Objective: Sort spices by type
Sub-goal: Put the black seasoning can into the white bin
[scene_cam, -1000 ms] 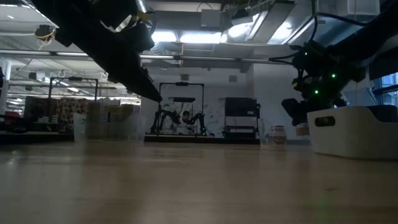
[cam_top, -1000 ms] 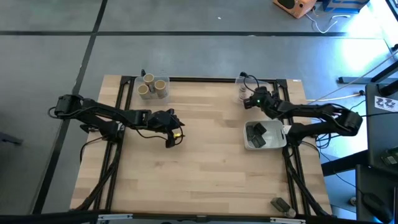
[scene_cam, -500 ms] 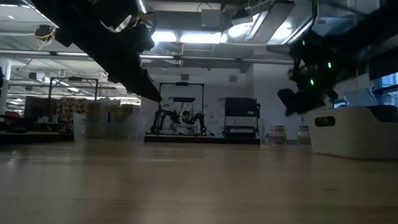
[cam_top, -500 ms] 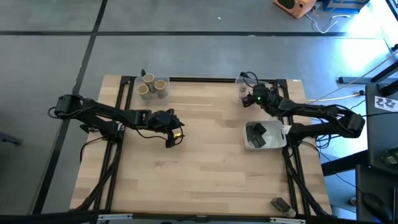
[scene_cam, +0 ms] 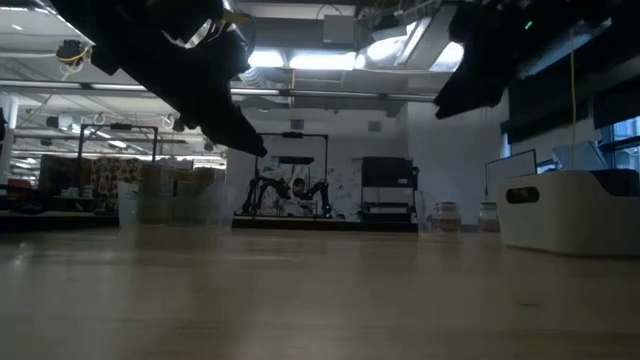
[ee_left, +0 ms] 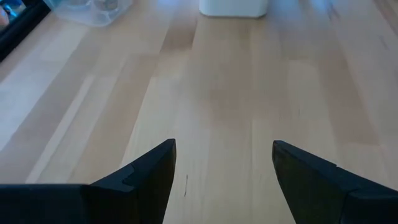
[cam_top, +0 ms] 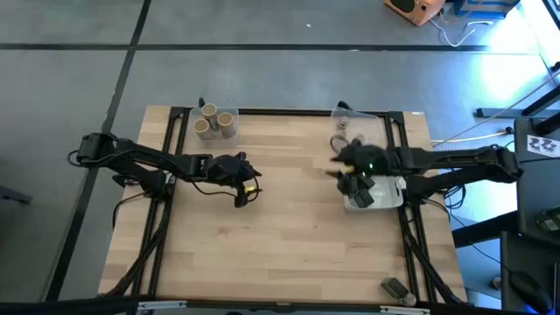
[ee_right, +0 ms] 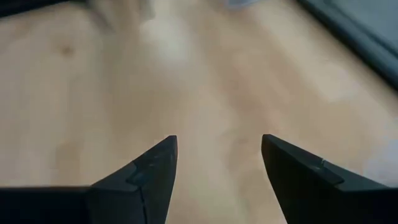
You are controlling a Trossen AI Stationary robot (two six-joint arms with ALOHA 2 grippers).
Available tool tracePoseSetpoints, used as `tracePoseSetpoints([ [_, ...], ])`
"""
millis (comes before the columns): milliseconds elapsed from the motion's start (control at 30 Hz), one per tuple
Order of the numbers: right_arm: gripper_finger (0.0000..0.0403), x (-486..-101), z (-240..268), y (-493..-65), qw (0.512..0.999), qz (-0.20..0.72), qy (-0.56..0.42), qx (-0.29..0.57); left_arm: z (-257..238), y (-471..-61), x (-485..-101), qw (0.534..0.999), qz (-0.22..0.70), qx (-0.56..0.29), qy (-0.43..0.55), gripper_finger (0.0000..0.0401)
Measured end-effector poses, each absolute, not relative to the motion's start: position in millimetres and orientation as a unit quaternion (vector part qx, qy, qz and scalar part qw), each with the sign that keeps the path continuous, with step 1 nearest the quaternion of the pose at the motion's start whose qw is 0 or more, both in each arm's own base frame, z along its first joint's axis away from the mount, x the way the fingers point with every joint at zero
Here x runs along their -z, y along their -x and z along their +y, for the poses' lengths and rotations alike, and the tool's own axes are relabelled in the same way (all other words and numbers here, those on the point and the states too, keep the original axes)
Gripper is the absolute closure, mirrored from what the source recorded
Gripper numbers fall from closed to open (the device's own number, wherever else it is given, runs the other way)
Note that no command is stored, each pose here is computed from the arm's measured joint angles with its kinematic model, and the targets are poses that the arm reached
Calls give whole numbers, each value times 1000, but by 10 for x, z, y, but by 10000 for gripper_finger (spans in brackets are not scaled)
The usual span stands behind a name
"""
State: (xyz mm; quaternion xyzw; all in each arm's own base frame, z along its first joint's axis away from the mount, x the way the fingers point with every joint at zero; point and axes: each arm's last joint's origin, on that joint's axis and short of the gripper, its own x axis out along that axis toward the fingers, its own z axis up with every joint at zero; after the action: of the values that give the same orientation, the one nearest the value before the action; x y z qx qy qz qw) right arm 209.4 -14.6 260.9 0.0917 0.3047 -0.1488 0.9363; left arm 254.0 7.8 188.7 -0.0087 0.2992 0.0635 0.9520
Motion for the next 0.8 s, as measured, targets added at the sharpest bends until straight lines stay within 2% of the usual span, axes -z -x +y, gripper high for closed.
tracePoseSetpoints([
  [233, 169, -2763, 375, -2024, 937, 321, -83, 106, 78, -2553, -1906, 955, 289, -63, 8, 153],
  [467, 168, -2987, 737, -1921, 938, 315, -126, 68, 78, -2555, -1908, 956, 287, -64, 13, 153],
  [800, 168, -3023, 1329, -2015, 899, 403, -159, 68, 64, -2578, -1945, 962, 265, -65, 25, 153],
])
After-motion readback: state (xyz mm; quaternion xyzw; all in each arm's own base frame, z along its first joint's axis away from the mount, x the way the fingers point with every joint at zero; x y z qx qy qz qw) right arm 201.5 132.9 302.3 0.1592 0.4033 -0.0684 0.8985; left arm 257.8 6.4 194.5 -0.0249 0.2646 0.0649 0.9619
